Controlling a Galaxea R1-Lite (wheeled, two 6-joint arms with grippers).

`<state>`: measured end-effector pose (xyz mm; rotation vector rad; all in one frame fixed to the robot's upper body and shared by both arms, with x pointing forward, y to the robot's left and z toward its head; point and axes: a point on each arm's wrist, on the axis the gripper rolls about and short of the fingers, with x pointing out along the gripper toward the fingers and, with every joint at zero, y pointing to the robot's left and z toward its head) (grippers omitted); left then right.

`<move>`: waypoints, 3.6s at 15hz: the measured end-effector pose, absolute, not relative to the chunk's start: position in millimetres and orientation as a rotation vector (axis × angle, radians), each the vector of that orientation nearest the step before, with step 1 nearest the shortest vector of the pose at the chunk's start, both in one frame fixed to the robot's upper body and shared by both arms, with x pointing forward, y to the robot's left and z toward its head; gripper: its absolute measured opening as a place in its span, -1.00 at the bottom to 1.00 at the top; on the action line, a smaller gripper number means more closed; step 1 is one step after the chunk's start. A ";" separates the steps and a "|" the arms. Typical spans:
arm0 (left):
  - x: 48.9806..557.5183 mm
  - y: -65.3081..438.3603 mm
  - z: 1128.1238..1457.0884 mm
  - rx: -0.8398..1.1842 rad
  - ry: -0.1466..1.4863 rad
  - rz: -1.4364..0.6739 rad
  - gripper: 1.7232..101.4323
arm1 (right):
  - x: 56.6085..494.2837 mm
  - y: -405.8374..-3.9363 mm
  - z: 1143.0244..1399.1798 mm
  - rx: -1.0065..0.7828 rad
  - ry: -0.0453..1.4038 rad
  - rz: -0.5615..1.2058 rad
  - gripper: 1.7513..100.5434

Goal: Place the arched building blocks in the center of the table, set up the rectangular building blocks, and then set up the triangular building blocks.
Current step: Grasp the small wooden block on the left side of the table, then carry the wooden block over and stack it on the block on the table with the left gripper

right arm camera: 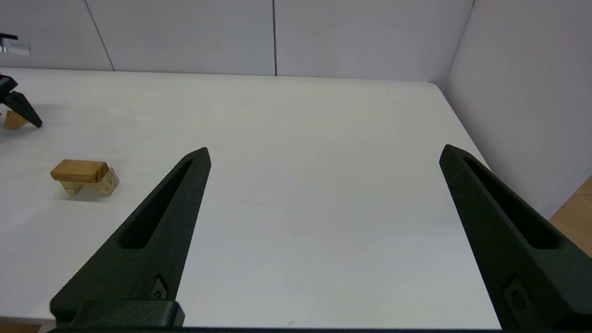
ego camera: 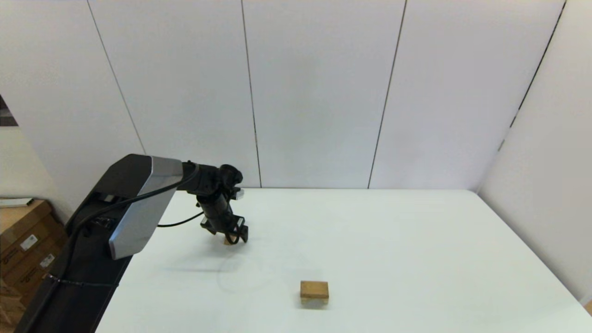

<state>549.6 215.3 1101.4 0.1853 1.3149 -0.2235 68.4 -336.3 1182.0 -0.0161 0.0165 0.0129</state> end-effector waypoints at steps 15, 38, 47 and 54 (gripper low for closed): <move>549.0 214.7 1102.0 0.187 1.318 -0.228 0.93 | 68.4 -336.3 1182.0 -0.016 0.016 0.013 0.95; 531.2 210.1 1180.6 0.271 1.228 -0.379 -0.59 | 68.4 -336.3 1182.0 -0.017 0.016 0.013 0.95; 437.3 159.9 1268.5 0.672 1.181 -1.149 -0.59 | 68.4 -336.3 1182.0 -0.016 0.016 0.012 0.95; 410.0 83.8 1247.4 0.841 1.084 -1.308 -0.59 | 68.4 -336.3 1182.0 -0.016 0.016 0.013 0.95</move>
